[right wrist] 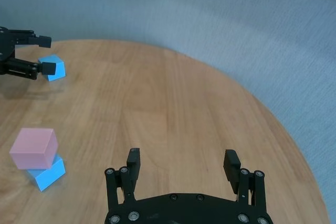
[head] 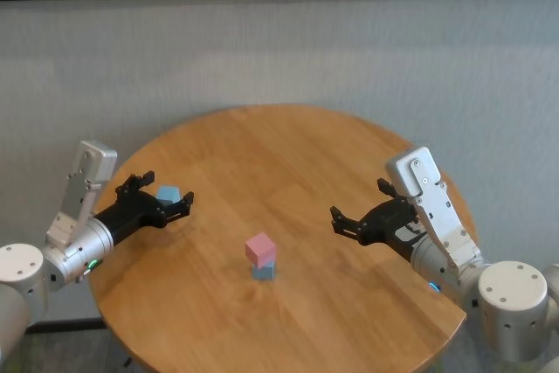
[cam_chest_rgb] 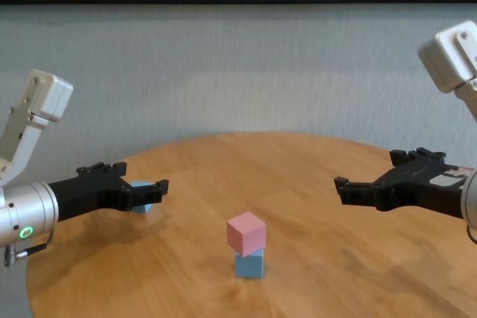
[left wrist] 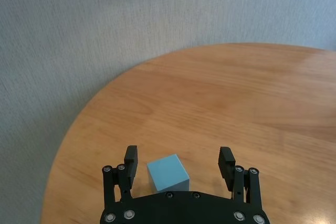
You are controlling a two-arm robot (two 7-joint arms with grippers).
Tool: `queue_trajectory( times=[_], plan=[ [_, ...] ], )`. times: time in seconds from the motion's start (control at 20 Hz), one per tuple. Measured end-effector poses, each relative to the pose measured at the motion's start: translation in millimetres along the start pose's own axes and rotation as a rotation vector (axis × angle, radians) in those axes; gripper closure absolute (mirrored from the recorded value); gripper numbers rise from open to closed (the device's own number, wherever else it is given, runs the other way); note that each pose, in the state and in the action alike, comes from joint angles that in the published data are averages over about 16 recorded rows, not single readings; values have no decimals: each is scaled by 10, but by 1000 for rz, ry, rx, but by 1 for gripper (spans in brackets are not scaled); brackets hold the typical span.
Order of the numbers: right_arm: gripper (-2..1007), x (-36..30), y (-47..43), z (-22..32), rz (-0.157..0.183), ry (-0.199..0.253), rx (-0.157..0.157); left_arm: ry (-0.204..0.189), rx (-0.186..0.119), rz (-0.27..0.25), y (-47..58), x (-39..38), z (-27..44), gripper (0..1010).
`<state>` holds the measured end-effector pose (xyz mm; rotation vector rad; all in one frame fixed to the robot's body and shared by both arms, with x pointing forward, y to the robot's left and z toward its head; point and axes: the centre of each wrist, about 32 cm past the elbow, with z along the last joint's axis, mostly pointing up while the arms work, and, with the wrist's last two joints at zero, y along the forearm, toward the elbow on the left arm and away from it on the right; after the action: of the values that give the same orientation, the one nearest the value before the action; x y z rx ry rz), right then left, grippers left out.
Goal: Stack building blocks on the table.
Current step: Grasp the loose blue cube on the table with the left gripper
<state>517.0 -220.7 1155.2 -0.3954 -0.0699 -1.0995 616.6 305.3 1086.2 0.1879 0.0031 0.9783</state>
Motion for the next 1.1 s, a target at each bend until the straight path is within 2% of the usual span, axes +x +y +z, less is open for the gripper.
queue_trajectory(
  times=[1.1],
  plan=[
    [0,0,0,0,0,0,0,-11,-4,10,7,2,8,10]
  ],
)
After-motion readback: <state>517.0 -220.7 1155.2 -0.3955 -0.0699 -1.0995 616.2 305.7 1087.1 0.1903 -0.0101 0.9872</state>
